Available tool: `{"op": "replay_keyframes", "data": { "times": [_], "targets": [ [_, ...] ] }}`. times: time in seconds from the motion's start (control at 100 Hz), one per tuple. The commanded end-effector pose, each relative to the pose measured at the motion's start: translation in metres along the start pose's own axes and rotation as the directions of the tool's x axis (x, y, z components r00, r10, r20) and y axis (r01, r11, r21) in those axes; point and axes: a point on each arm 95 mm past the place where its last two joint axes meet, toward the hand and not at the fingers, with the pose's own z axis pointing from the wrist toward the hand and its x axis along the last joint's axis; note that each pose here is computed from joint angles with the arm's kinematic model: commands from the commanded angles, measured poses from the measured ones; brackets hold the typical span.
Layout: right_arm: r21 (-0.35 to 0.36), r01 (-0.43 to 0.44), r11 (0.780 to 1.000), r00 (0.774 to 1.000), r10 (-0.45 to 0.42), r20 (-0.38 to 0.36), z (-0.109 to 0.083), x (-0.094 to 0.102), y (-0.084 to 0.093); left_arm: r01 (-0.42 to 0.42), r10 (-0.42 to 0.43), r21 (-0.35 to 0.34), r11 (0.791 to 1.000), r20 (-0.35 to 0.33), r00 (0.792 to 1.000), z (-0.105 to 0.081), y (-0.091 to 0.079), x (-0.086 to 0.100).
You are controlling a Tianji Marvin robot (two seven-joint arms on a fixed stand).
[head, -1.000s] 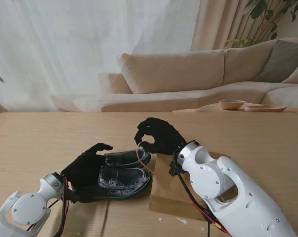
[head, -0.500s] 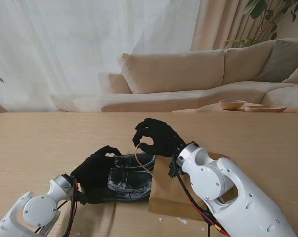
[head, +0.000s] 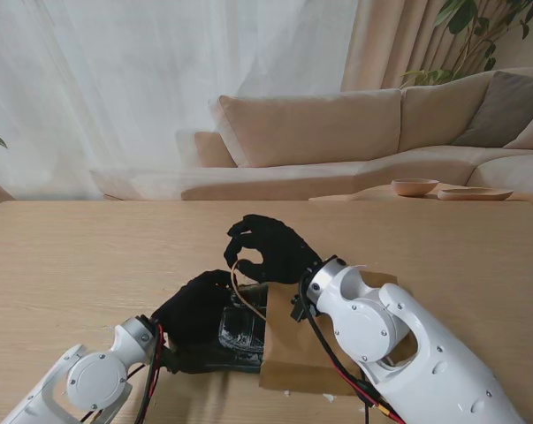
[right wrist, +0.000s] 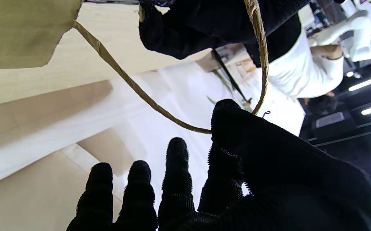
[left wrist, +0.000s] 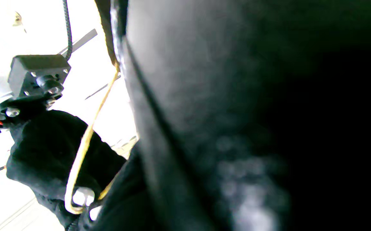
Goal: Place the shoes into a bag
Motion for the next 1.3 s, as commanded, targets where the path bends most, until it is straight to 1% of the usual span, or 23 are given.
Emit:
{"op": "replay_keyframes", "data": {
  "times": [0.0,0.28,0.37,0.43,0.65,0.82,0.96,1.06,1.21,1.29],
  "targets": [
    [0.003,-0.010,1.000,1.000,0.010,-0.011,0.003,0.004,0.000,0.002,-0.002,0.007,1.000,-0.047,0.999,0.006,-0.001,0.017],
    [-0.010,-0.010,1.000,1.000,0.010,0.018,0.006,-0.001,0.004,-0.017,0.016,-0.021,1.000,-0.042,0.999,0.000,0.008,0.019],
    [-0.011,-0.018,1.000,1.000,0.018,0.018,0.006,-0.001,0.003,-0.028,0.027,-0.019,0.999,-0.042,0.999,0.001,0.012,0.019],
    [-0.011,-0.026,1.000,1.000,0.026,0.011,0.007,0.000,0.002,-0.029,0.029,-0.004,1.000,-0.041,0.999,0.003,0.015,0.020],
    [-0.006,-0.051,0.999,0.998,0.051,-0.024,0.011,0.005,-0.004,0.005,-0.003,0.057,0.998,-0.040,0.999,0.012,0.027,0.026],
    [-0.001,-0.096,0.995,0.994,0.096,-0.059,0.014,0.010,-0.009,-0.022,0.026,0.081,0.996,-0.047,0.999,0.018,0.030,0.030],
    [0.008,-0.136,0.991,0.985,0.136,-0.108,0.015,0.015,-0.011,-0.036,0.039,0.063,0.997,-0.052,0.998,0.021,0.030,0.031],
    [0.026,-0.162,0.986,0.976,0.165,-0.141,0.015,0.017,-0.011,-0.034,0.037,0.045,0.998,-0.054,0.998,0.022,0.033,0.032],
    [0.040,-0.191,0.981,0.967,0.195,-0.166,0.016,0.016,-0.010,-0.020,0.023,0.054,0.998,-0.054,0.998,0.022,0.036,0.034],
    [0.042,-0.229,0.973,0.955,0.232,-0.185,0.015,0.015,-0.011,-0.019,0.022,0.056,0.998,-0.052,0.998,0.021,0.036,0.033]
  ]
}}
